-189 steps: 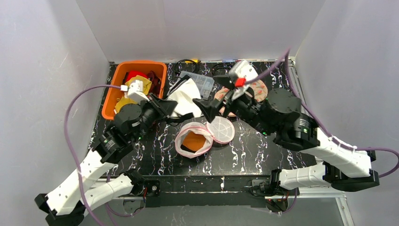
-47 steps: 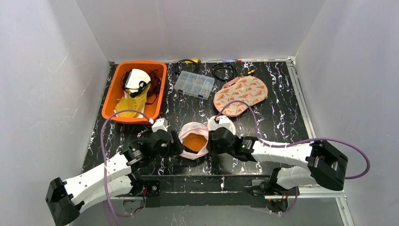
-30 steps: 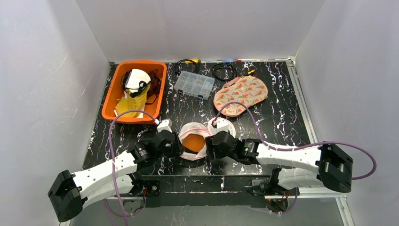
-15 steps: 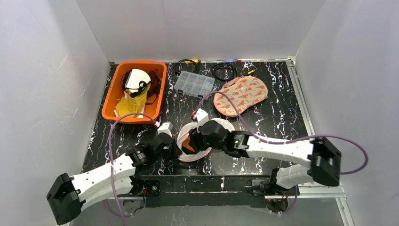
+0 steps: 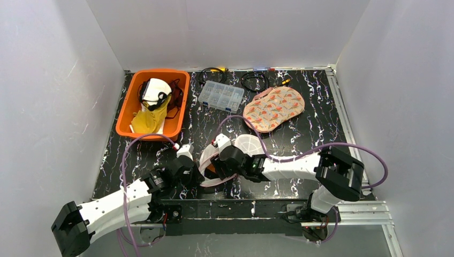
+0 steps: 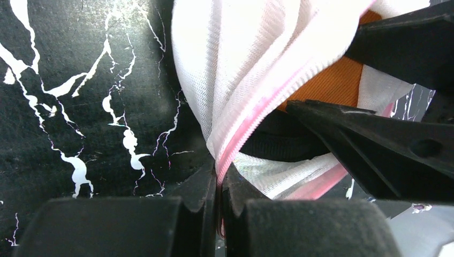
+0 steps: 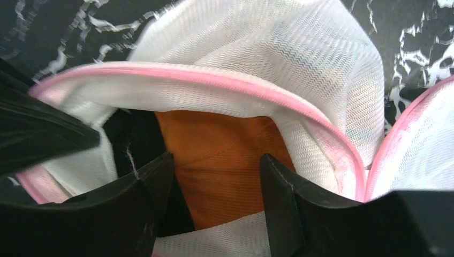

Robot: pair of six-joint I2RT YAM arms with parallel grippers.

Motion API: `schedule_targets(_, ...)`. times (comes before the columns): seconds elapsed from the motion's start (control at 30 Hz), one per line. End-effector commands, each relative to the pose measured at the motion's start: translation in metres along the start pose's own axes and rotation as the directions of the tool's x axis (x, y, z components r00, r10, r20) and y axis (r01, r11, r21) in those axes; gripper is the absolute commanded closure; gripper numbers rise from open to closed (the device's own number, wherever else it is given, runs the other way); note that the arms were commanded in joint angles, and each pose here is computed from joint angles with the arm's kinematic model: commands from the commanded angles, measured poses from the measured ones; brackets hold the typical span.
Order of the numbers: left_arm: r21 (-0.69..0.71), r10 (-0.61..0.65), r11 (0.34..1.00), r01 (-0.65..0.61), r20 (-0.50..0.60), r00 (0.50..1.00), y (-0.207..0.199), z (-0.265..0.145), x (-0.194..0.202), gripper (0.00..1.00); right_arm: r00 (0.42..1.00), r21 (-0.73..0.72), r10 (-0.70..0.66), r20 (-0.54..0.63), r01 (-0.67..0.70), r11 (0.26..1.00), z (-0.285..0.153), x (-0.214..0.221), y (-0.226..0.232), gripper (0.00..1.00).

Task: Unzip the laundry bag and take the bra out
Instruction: Pick up the bra from the laundry bag.

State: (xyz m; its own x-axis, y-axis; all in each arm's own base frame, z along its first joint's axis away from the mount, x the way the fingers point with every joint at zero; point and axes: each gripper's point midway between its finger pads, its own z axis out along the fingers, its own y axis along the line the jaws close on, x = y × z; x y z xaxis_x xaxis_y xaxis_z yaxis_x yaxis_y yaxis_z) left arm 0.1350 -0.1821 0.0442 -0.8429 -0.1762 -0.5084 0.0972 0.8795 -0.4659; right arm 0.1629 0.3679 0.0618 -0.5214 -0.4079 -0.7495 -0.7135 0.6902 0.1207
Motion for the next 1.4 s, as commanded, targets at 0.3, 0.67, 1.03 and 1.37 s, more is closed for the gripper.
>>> schedule_targets(0.3,-0.110,0.034,0.993,-0.039,-0.053,0.998,0.026,0.002,0.014,1.00,0.997,0.015,-0.062,0.040,0.061,0.998,-0.015,0.018,-0.005,0.29)
schedule_targets(0.67,-0.078,0.001,0.997,-0.004,-0.037,0.999,0.016,0.002,0.009,1.00,0.980,-0.011,-0.079,0.185,0.083,0.997,-0.022,-0.035,0.034,0.21)
schedule_targets(1.03,-0.067,-0.028,0.997,0.025,-0.037,0.999,0.016,0.001,0.012,1.00,0.985,0.094,-0.127,0.113,0.116,0.989,0.022,-0.021,0.031,0.28)
schedule_targets(1.37,-0.074,-0.041,0.997,0.038,-0.037,0.998,0.021,0.003,0.016,1.00,0.984,0.237,-0.179,0.019,0.169,0.957,0.036,0.002,0.012,0.54)
